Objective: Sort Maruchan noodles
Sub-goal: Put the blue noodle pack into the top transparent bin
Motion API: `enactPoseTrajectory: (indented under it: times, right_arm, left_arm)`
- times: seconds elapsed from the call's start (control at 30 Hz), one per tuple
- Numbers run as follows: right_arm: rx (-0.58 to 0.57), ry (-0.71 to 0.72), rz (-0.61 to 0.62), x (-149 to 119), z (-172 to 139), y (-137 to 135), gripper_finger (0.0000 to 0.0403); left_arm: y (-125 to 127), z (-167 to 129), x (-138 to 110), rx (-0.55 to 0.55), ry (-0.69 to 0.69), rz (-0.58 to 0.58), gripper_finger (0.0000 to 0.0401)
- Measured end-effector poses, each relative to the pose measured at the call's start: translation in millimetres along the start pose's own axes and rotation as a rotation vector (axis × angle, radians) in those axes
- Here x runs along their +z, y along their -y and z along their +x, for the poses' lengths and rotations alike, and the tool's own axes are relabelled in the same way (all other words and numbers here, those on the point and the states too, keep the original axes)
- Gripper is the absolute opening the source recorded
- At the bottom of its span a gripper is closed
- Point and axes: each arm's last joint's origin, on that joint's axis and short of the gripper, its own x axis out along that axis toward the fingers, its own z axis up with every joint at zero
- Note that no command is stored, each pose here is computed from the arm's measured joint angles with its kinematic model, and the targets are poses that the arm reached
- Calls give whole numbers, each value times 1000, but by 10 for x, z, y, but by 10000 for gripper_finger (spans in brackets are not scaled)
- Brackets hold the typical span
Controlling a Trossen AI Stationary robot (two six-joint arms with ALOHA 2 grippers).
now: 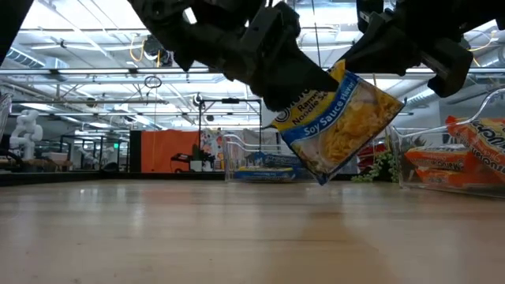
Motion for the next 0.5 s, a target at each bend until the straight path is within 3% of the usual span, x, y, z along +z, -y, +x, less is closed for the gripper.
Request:
enactPoseTrajectory:
  times: [0.2, 0.5]
  right_arm:
    - [2, 5, -3, 11, -6, -9, 0]
    - [2, 4, -7, 10, -6, -9, 0]
  left_arm:
    - [-3, 38, -77, -18, -40, -18, 314]
    - [-4, 36, -78, -13, -42, -16, 187]
